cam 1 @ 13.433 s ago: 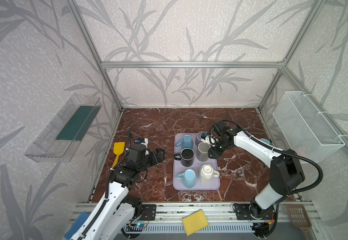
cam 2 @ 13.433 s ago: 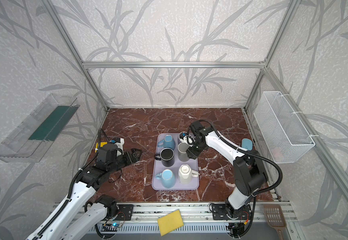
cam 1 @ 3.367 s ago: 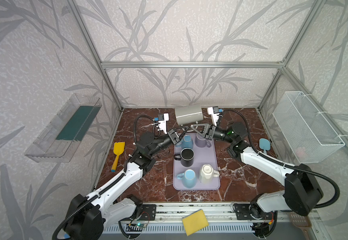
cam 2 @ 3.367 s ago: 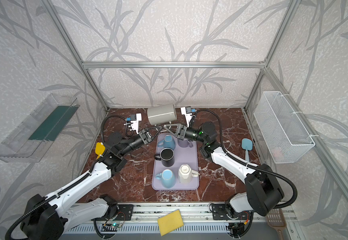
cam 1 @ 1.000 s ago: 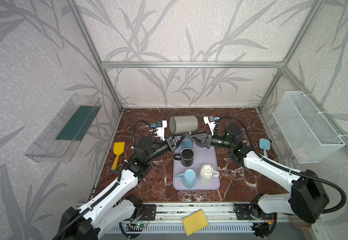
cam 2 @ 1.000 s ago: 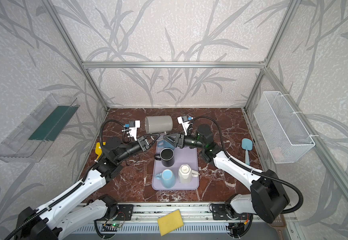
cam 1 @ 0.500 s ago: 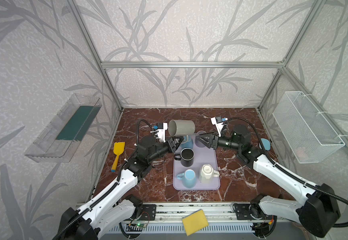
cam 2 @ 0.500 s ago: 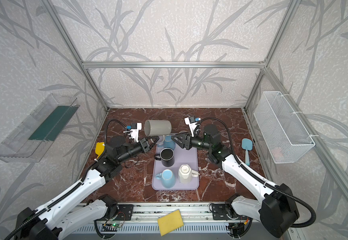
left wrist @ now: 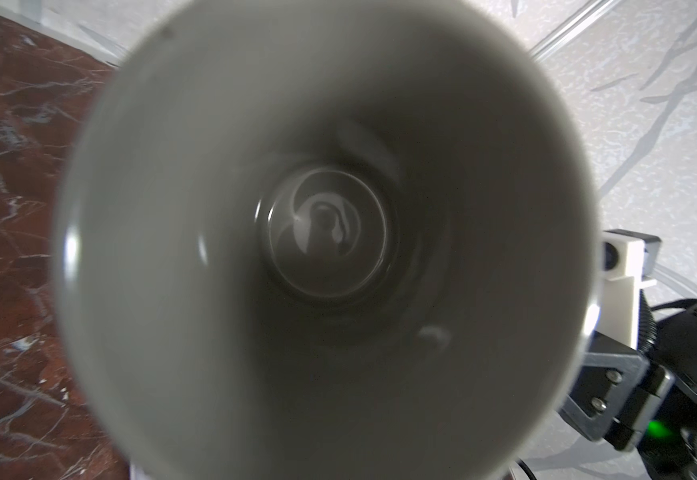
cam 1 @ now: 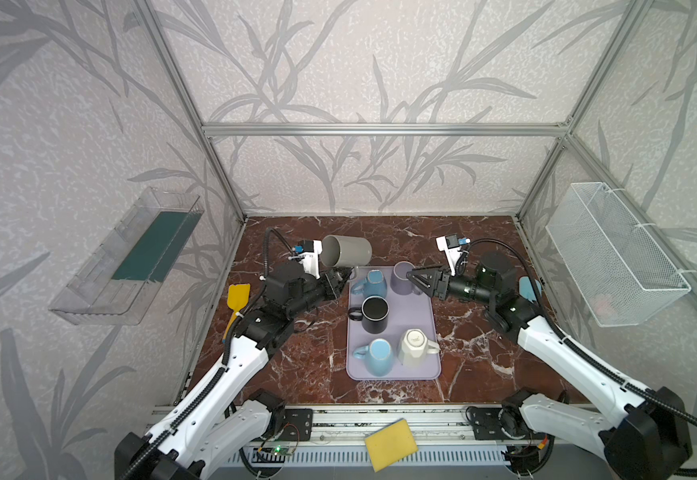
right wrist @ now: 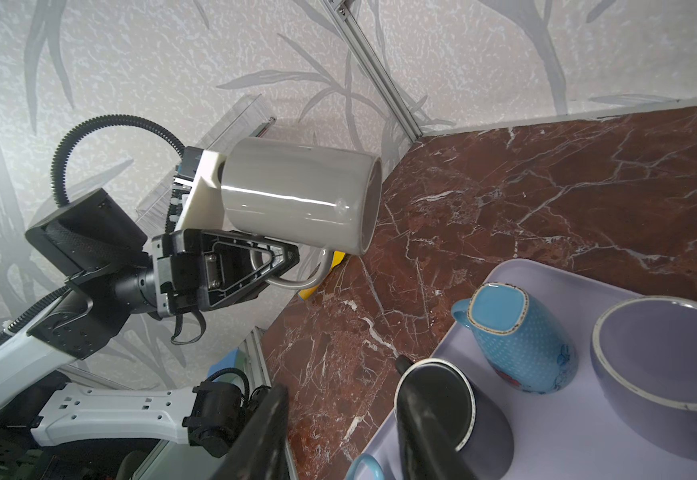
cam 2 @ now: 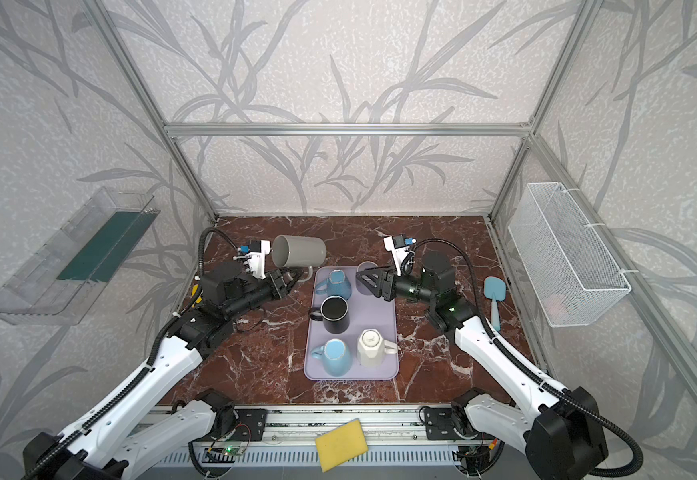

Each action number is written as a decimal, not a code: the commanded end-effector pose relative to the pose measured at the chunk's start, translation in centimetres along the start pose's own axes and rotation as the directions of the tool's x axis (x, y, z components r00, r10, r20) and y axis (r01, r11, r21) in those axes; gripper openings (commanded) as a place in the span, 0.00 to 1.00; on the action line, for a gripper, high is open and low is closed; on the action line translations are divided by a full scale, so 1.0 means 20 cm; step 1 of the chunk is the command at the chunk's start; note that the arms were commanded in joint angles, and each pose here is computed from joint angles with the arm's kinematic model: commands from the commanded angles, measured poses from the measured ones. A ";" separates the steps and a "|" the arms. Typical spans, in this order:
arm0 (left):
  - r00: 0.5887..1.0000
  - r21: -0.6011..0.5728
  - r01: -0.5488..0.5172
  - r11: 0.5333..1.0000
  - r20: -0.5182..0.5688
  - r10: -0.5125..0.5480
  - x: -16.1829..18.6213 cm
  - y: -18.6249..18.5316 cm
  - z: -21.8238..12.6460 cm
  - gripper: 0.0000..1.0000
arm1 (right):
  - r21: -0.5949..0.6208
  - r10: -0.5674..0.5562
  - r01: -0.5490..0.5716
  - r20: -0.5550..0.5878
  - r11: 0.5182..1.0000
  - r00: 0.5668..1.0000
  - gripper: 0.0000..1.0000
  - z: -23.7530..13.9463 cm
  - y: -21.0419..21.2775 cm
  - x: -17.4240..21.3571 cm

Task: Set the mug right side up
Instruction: 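Open the right gripper and pull the grey mug away with the left gripper, then rotate the grey mug upright with the left gripper while the right gripper withdraws, then lower the grey mug onto the table and release it with the left gripper, then raise the left gripper off the mug while the right gripper moves back over the tray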

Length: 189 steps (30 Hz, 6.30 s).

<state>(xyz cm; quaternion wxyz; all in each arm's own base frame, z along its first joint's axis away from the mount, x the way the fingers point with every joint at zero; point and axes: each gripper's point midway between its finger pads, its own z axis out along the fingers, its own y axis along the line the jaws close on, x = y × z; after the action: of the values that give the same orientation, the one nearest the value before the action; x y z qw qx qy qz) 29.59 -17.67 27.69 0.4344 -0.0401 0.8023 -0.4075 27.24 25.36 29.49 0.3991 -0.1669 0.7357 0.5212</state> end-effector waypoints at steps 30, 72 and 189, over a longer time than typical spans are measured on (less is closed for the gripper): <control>0.993 -0.418 -0.118 0.901 -0.037 0.113 -0.29 0.59 0.13 0.00 | 0.119 -0.003 0.002 0.011 0.993 1.000 0.43 -0.18 -0.14 0.04; 0.945 -0.640 -0.318 0.700 -0.275 0.177 -0.55 1.41 0.50 0.00 | 0.365 -0.024 0.039 -0.045 0.930 0.999 0.41 -0.34 -0.35 0.14; 0.972 -0.432 -0.200 0.879 -0.198 0.124 0.27 0.50 0.04 0.52 | 0.486 -0.033 0.223 -0.369 0.845 0.929 0.37 -0.15 -0.59 0.40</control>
<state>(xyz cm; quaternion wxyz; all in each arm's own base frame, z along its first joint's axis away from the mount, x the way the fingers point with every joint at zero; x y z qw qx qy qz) 29.96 -13.37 16.53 0.3711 -0.0244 0.9144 -0.1600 27.74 19.55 15.99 0.3206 -0.1775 0.8897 0.2724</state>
